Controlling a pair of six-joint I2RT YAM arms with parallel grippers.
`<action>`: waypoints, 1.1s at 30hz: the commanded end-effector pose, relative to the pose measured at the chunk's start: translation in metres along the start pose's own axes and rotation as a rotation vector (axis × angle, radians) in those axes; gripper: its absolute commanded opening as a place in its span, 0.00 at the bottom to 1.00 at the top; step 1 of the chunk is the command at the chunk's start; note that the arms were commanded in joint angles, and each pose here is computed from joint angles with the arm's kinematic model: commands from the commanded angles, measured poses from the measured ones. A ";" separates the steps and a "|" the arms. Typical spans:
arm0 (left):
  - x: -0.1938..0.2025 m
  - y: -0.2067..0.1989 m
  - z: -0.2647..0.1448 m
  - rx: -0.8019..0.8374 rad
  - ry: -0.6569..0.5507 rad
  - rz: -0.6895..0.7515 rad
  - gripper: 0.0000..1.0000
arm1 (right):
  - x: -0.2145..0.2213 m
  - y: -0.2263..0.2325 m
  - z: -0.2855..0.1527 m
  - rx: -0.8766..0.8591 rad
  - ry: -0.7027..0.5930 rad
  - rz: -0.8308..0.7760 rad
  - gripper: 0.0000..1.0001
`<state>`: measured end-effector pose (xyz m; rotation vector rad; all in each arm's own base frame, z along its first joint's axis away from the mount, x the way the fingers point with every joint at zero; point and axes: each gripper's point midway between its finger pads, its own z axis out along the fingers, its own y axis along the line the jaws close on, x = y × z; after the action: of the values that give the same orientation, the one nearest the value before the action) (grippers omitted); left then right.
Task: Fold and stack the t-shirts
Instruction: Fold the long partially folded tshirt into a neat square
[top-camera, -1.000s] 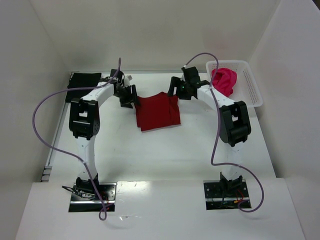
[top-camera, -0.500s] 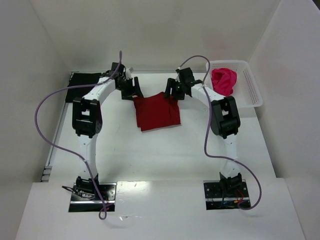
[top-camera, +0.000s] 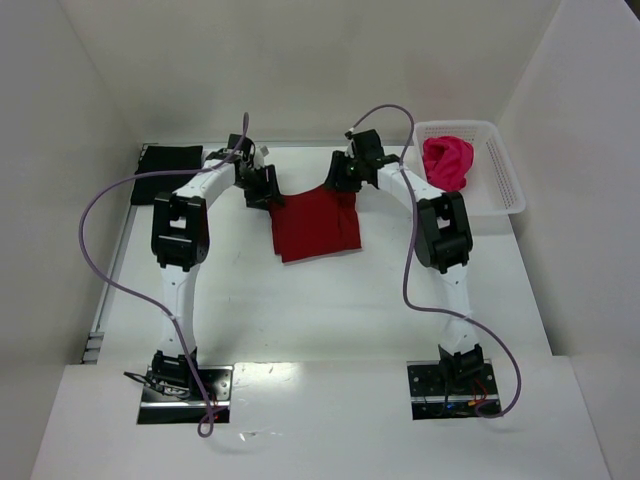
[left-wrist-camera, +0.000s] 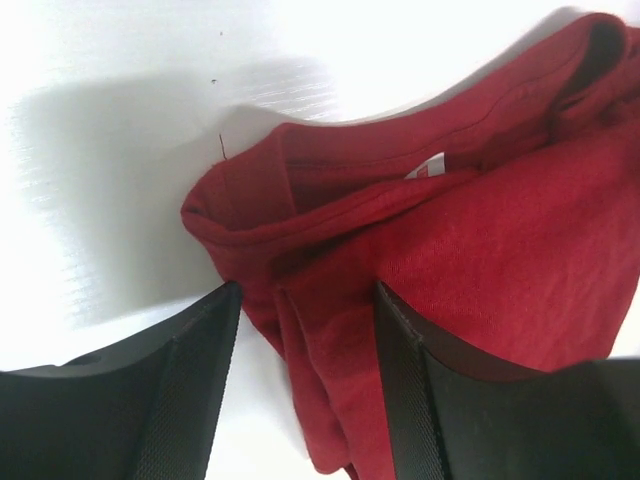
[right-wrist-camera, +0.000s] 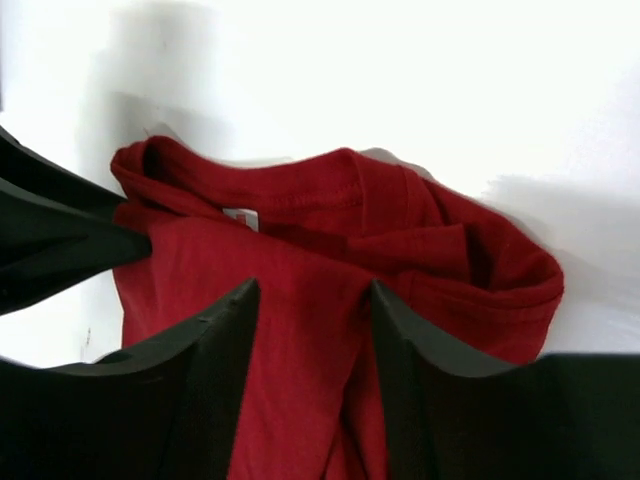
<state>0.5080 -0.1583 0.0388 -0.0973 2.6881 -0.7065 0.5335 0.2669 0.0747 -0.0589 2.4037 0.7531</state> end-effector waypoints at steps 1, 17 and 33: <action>-0.011 -0.006 -0.004 0.030 -0.023 0.011 0.63 | -0.002 0.018 0.003 -0.034 0.002 -0.036 0.53; -0.011 -0.025 -0.012 0.126 -0.018 0.026 0.53 | 0.009 -0.011 0.002 0.111 0.039 -0.041 0.61; -0.020 -0.037 -0.017 0.176 -0.039 0.038 0.17 | 0.013 0.006 -0.004 0.028 0.031 -0.006 0.10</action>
<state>0.5078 -0.1729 0.0518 -0.0558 2.6522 -0.8534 0.5139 0.2587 0.0424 -0.0434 2.5202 0.6639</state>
